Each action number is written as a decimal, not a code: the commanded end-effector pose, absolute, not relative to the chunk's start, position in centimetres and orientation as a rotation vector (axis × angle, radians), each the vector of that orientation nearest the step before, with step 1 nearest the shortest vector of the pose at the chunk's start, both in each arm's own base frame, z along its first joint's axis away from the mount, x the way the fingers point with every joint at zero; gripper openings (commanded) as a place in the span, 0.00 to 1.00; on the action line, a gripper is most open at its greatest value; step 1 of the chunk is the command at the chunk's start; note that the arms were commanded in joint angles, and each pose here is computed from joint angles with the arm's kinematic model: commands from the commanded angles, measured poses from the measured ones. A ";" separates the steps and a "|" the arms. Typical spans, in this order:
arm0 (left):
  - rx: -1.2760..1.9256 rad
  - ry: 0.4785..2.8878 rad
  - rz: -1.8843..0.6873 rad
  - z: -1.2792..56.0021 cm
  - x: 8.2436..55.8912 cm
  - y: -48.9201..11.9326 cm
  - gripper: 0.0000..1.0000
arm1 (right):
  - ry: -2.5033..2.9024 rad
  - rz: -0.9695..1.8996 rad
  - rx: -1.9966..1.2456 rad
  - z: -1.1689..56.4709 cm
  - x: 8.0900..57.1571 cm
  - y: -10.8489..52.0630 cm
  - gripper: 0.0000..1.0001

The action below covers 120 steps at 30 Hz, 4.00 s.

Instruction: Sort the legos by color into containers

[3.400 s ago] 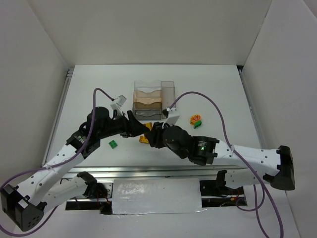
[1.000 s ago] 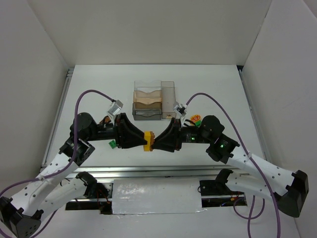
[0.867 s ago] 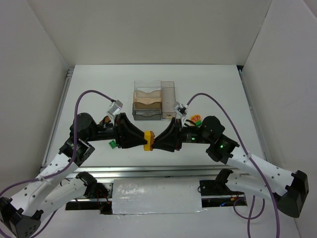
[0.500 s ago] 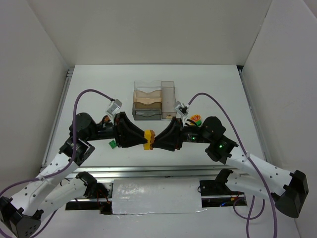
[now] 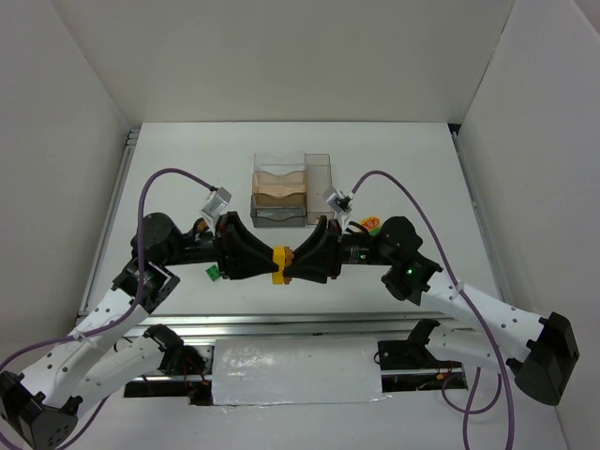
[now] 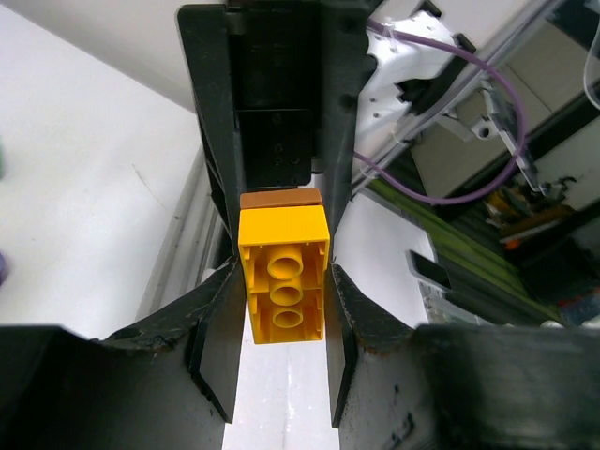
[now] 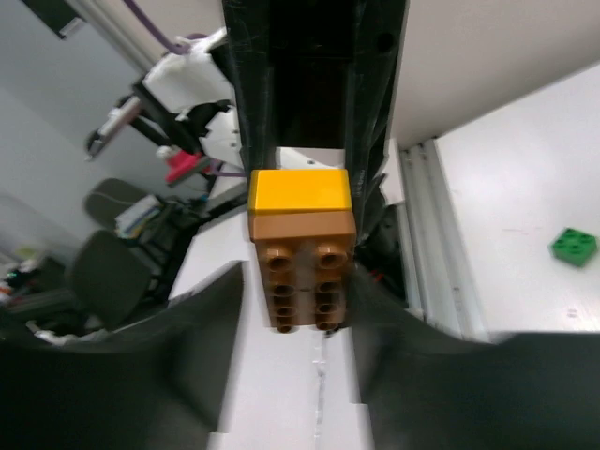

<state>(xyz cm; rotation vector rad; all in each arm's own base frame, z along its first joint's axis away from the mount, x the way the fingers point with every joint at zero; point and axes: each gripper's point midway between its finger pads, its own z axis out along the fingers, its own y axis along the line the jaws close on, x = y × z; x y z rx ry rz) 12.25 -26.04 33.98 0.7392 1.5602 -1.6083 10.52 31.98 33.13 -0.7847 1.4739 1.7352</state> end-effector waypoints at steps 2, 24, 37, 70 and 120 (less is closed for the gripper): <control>0.765 1.506 -1.603 34.9 12.1 -26.1 0.00 | 1.344 1.748 -0.815 36.4 10.1 31.9 0.34; 0.749 1.498 -1.544 35.8 12.5 -25.7 0.00 | 1.400 1.653 -0.749 33.4 12.3 30.2 0.05; 0.169 1.859 -0.717 33.4 20.9 -15.9 0.00 | 1.913 0.800 0.040 25.0 32.2 28.1 0.00; 0.130 1.875 -0.562 31.5 19.6 -12.3 0.00 | 2.126 0.384 -0.001 13.6 42.5 33.0 0.65; 0.591 1.514 -1.462 39.5 13.4 -24.2 0.00 | 1.204 1.778 -0.990 38.0 11.9 36.1 0.20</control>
